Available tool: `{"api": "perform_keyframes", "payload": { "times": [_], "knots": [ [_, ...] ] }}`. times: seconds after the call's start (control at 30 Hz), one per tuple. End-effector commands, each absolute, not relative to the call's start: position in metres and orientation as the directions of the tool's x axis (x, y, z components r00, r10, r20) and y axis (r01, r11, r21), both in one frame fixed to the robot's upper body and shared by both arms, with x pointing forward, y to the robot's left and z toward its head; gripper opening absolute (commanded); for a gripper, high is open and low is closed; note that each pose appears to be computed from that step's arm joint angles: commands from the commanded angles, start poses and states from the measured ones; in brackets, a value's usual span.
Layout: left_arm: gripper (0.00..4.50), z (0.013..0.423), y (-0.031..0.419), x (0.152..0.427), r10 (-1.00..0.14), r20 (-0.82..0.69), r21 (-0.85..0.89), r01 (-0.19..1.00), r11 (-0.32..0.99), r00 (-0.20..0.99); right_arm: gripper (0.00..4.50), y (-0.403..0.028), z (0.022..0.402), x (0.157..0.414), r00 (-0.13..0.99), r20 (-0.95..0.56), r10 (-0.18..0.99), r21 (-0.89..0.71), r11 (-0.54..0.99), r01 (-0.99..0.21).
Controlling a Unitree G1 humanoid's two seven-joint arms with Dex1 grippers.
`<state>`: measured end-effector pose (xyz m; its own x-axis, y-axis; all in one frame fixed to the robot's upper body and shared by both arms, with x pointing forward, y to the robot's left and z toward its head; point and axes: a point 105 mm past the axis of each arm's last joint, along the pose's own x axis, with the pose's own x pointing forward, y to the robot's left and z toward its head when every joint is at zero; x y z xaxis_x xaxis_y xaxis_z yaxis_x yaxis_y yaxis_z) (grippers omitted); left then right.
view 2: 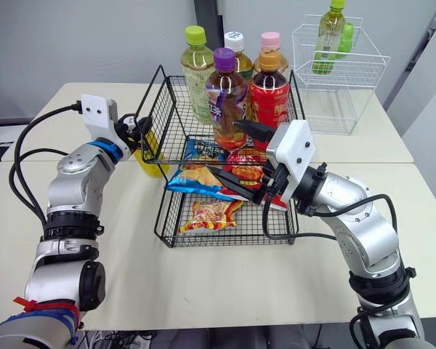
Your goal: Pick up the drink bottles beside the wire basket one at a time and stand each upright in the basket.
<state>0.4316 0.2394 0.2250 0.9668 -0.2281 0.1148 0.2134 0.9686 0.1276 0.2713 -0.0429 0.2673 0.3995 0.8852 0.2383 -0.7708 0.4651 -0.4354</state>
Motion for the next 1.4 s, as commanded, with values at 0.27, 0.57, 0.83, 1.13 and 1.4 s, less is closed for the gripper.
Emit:
{"api": "perform_keyframes", "payload": {
  "times": [0.27, 0.57, 0.83, 1.13, 1.4],
  "knots": [
    [1.39, 0.361, 0.235, 0.381, -0.498, 0.305, 0.275, 0.425, 0.862, 0.812, 4.5, -0.045, 0.289, 0.265, 0.375, 0.341, 0.862, -0.463, 0.501, -0.731],
    [1.39, 0.46, 0.199, 0.327, -0.728, 0.363, 0.333, 0.648, 0.685, 0.582, 4.5, -0.045, 0.292, 0.269, 0.392, 0.369, 0.843, -0.475, 0.533, -0.7],
    [1.39, 0.447, 0.158, 0.332, -0.822, 0.269, 0.32, 0.758, 0.569, 0.503, 4.5, -0.046, 0.289, 0.27, 0.412, 0.377, 0.83, -0.48, 0.555, -0.679],
    [1.39, 0.41, 0.134, 0.348, -0.841, 0.204, 0.268, 0.797, 0.541, 0.502, 4.5, -0.048, 0.289, 0.268, 0.425, 0.383, 0.82, -0.48, 0.57, -0.667],
    [1.39, 0.394, 0.132, 0.358, -0.835, 0.185, 0.252, 0.797, 0.549, 0.517, 4.5, -0.049, 0.289, 0.268, 0.431, 0.383, 0.817, -0.482, 0.575, -0.661]
  ]
}}
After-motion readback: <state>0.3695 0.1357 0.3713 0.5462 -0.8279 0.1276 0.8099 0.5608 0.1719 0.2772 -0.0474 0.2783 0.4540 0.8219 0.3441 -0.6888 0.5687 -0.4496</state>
